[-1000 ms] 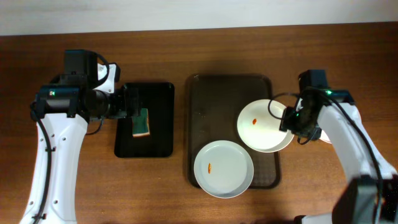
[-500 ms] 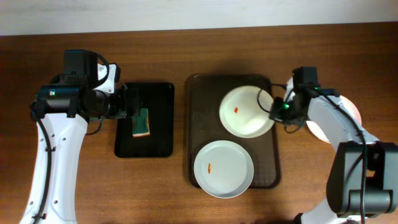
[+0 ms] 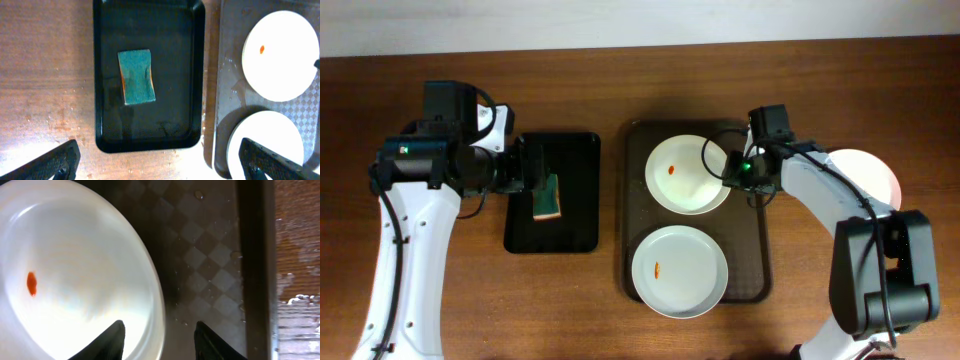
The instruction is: Clean dirty plates on tray and stack at the side
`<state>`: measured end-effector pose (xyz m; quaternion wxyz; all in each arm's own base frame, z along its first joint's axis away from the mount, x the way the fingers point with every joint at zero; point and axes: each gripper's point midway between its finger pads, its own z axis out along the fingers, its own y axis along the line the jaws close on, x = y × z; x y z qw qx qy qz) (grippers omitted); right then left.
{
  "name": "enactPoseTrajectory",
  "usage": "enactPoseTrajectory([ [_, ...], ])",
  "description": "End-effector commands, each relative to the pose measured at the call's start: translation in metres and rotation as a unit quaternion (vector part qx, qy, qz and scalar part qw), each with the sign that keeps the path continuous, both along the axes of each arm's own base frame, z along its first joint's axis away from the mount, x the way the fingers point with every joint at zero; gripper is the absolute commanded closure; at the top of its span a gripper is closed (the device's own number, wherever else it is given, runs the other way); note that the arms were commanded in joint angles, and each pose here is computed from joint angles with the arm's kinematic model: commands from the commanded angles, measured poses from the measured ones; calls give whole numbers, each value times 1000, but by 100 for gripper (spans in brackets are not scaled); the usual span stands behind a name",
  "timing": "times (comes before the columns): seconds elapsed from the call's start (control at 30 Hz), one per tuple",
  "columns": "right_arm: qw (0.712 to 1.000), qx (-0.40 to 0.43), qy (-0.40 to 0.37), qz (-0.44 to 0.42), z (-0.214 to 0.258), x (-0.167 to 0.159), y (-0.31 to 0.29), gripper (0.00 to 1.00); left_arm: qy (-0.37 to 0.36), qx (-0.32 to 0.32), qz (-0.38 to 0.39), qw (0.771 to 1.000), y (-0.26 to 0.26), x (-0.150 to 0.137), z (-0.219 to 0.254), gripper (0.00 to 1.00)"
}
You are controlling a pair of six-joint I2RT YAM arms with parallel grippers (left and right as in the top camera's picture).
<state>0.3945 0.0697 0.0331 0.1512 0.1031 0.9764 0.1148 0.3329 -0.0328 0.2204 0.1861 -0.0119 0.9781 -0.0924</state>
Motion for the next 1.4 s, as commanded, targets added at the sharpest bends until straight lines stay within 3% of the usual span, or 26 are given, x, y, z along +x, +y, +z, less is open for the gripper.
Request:
enactPoseTrajectory([
  [0.0,995,33,-60,66,49,7,8,54,-3,-13,-11,1000,-6,-1,3,0],
  [0.03,994,48,-64,74,62,0,13,53,-3,-17,-11,1000,-8,2,1,0],
  [0.07,994,49,-65,74,69,-5,13,54,0,-16,-11,1000,-8,6,-3,8],
  [0.1,994,49,-64,74,74,-9,12,54,6,-11,-9,1000,-6,9,-11,26],
  [0.13,994,49,-61,73,77,-13,12,54,16,0,-4,1000,-2,13,-25,30],
  [0.23,996,49,-32,72,72,-26,11,54,74,26,69,995,14,18,-93,37],
  [0.33,996,49,-22,72,70,-31,11,53,114,25,70,991,13,21,-157,54],
  [0.53,996,49,-22,72,70,-31,11,54,140,39,13,989,-5,36,-231,70],
  [0.63,996,49,-21,72,70,-31,11,54,137,53,-27,989,-17,38,-241,100],
  [0.77,996,49,-20,72,70,-31,11,54,151,54,-37,986,-19,37,-215,100],
  [0.8,996,49,-20,72,70,-31,11,54,152,54,-37,986,-19,39,-204,89],
  [0.87,996,49,-20,71,70,-31,11,54,147,54,-37,987,-19,43,-181,49],
  [0.9,996,49,-20,71,70,-31,11,54,144,54,-38,987,-20,45,-173,39],
  [1.0,996,49,-20,72,70,-31,11,54,139,56,-38,988,-20,48,-178,36],
  [1.07,996,49,-20,71,70,-31,11,54,133,66,-35,988,-17,50,-187,38],
  [1.23,996,49,-20,71,70,-31,11,54,146,67,-40,986,-18,28,-238,59],
  [1.27,996,49,-20,71,70,-31,11,54,147,67,-40,986,-18,25,-243,87],
  [1.3,996,49,-20,71,70,-31,11,54,146,67,-40,986,-18,25,-242,100],
  [1.37,996,49,-20,71,70,-31,11,54,142,66,-40,987,-18,31,-234,100],
])
